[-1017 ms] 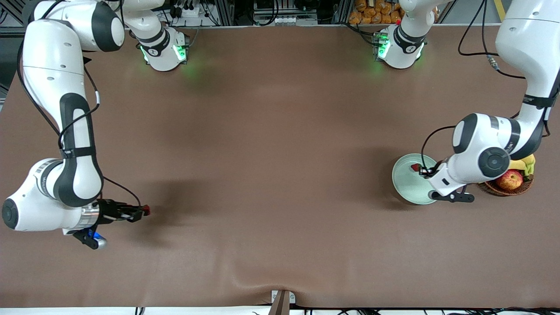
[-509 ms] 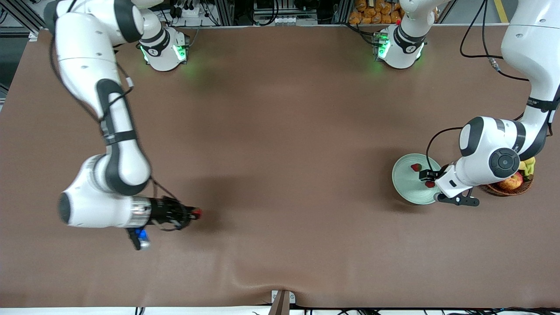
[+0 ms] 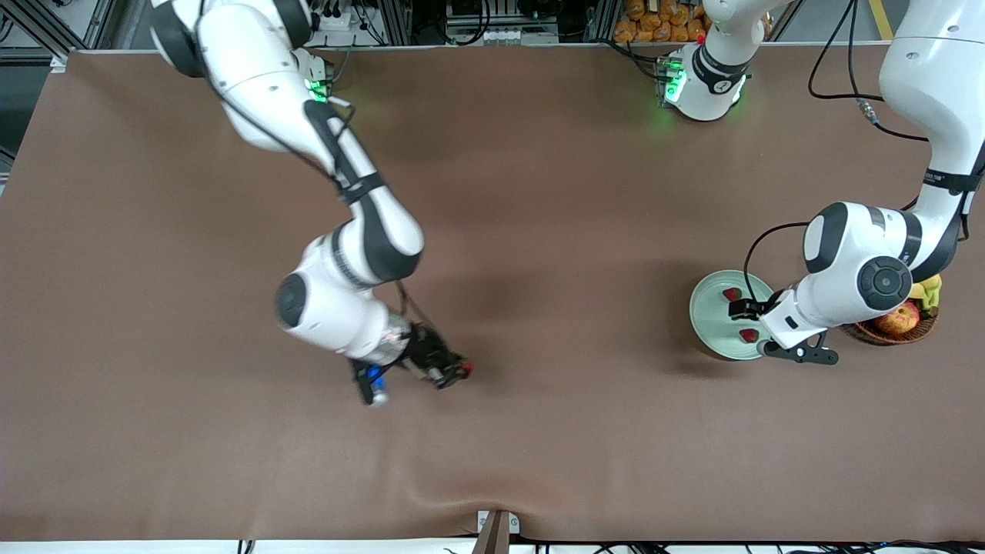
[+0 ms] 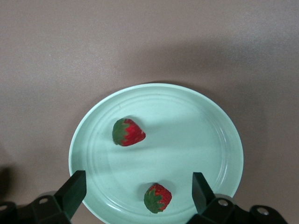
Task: Collect all strawberries into plate
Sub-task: 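Carry the strawberry to mid-table and release it with the right gripper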
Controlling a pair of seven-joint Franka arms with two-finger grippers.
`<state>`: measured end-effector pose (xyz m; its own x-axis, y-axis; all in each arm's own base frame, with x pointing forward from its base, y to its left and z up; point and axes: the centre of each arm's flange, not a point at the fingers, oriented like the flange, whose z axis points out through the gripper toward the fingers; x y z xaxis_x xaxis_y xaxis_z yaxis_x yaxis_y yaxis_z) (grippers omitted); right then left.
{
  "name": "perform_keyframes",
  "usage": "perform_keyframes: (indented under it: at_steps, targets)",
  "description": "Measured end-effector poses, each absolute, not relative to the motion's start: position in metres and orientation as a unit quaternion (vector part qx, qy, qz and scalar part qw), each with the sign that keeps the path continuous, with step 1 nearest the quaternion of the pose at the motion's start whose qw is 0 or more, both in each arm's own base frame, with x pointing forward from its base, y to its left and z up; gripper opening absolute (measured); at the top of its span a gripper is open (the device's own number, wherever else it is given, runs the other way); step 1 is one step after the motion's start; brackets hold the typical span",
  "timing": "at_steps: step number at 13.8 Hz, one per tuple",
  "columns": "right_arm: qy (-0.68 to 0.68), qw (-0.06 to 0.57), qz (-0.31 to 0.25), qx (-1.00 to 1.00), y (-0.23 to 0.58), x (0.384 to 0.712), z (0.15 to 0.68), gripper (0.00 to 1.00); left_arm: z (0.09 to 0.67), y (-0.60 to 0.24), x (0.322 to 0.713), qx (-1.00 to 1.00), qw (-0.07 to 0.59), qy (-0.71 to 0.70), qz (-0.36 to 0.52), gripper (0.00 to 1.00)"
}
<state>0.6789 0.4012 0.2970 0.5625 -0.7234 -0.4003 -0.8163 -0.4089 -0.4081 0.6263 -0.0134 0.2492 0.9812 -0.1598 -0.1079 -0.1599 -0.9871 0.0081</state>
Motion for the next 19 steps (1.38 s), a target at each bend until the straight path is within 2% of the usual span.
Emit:
perform_keyframes:
  at_steps: [4, 8, 9, 11, 15, 19]
  targets:
    - [0.480, 0.314, 0.079, -0.816, 0.485, 0.623, 0.265, 0.31, 0.249, -0.013, 0.626, -0.995, 0.000, 0.080, 0.055, 1.00]
    - [0.481, 0.306, 0.082, -0.817, 0.532, 0.570, 0.211, 0.31, 0.248, -0.014, 0.625, -0.995, 0.000, 0.078, 0.055, 1.00]
    - [0.479, 0.302, 0.081, -0.820, 0.539, 0.561, 0.201, 0.37, 0.249, -0.018, 0.625, -0.995, -0.002, 0.079, 0.055, 1.00]
    - [0.475, 0.296, 0.082, -0.825, 0.546, 0.550, 0.193, 0.56, 0.252, -0.030, 0.625, -0.996, -0.005, 0.071, 0.053, 1.00]
    - [0.475, 0.275, 0.089, -0.831, 0.525, 0.569, 0.203, 0.99, 0.253, -0.074, 0.620, -0.998, -0.007, 0.028, 0.054, 1.00]
    - [0.463, 0.218, 0.123, -0.850, 0.463, 0.613, 0.251, 1.00, 0.250, -0.138, 0.609, -0.998, -0.001, -0.018, 0.057, 1.00]
